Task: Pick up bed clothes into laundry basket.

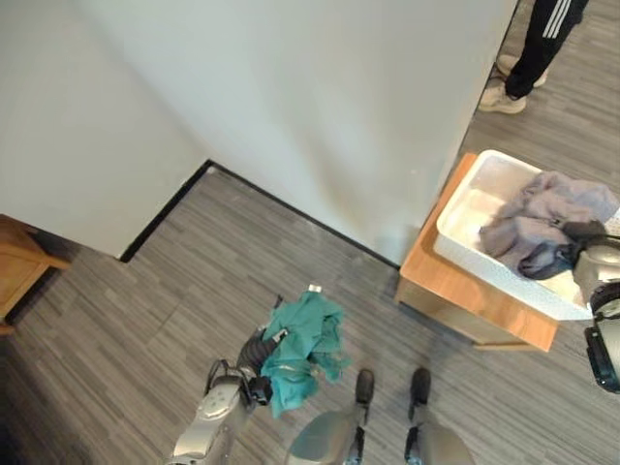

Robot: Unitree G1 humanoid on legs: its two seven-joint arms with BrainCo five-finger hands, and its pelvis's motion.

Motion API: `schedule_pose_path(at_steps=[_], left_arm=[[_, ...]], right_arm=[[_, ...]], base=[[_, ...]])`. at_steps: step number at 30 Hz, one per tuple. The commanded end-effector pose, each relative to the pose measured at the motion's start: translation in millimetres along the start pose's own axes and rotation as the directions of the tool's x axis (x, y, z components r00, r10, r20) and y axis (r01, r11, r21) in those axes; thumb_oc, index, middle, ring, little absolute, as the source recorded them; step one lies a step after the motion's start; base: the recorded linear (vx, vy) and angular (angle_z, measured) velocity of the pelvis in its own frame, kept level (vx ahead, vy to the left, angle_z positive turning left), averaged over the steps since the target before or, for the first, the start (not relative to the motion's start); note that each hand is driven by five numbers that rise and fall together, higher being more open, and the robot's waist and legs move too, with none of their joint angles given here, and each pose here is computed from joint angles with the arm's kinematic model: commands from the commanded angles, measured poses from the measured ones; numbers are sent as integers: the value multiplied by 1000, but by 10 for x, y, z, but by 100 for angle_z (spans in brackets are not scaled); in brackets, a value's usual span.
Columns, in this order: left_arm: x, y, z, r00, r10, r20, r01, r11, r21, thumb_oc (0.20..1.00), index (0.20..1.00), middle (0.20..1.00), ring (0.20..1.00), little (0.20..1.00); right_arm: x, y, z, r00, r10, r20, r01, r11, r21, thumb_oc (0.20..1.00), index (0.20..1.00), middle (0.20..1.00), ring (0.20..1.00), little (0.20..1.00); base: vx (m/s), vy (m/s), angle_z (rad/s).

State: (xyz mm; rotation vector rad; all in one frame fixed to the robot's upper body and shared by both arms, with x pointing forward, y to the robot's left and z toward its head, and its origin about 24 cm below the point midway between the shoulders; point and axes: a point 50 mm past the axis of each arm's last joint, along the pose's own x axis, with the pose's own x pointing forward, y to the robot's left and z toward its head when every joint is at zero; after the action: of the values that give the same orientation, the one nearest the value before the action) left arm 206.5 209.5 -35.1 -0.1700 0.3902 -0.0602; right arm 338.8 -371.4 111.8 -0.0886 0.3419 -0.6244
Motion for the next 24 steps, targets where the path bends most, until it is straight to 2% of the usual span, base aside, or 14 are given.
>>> schedule_pose_path(at_steps=[1, 3, 4, 5, 10, 24], left_arm=[[-4, -114, 174, 994, -50, 93, 50, 999, -7, 200, 200, 200, 200, 200], [-10, -118, 169, 995, -52, 91, 53, 999, -6, 200, 200, 200, 200, 200], [-14, -123, 157, 995, -59, 85, 60, 998, -4, 200, 200, 200, 200, 200], [-11, -130, 156, 994, -66, 84, 67, 998, -6, 200, 200, 200, 200, 200], [-22, -137, 138, 994, -81, 74, 82, 997, -11, 200, 200, 200, 200, 200], [-61, -86, 73, 997, -70, 45, 70, 997, -11, 200, 200, 200, 200, 200]], right_arm=[[-34, -101, 608, 981, -29, 193, 27, 1000, 15, 200, 200, 200, 200, 200], [-38, -154, 647, 980, -29, 198, 30, 1000, -4, 200, 200, 200, 200, 200], [-36, -162, 639, 982, -11, 190, 24, 998, -66, 369, 369, 369, 369, 369], [-34, -164, 624, 983, 2, 181, 15, 996, -89, 1000, 1000, 1000, 1000, 1000], [-30, -201, 598, 987, 19, 162, 9, 985, -171, 1000, 1000, 1000, 1000, 1000], [-13, -16, 363, 989, 101, 111, -62, 948, -313, 1000, 1000, 1000, 1000, 1000]], base=[[0, 0, 0], [37, -16, -2], [0, 0, 0], [23, -17, -4], [12, -9, -3], [0, 0, 0]])
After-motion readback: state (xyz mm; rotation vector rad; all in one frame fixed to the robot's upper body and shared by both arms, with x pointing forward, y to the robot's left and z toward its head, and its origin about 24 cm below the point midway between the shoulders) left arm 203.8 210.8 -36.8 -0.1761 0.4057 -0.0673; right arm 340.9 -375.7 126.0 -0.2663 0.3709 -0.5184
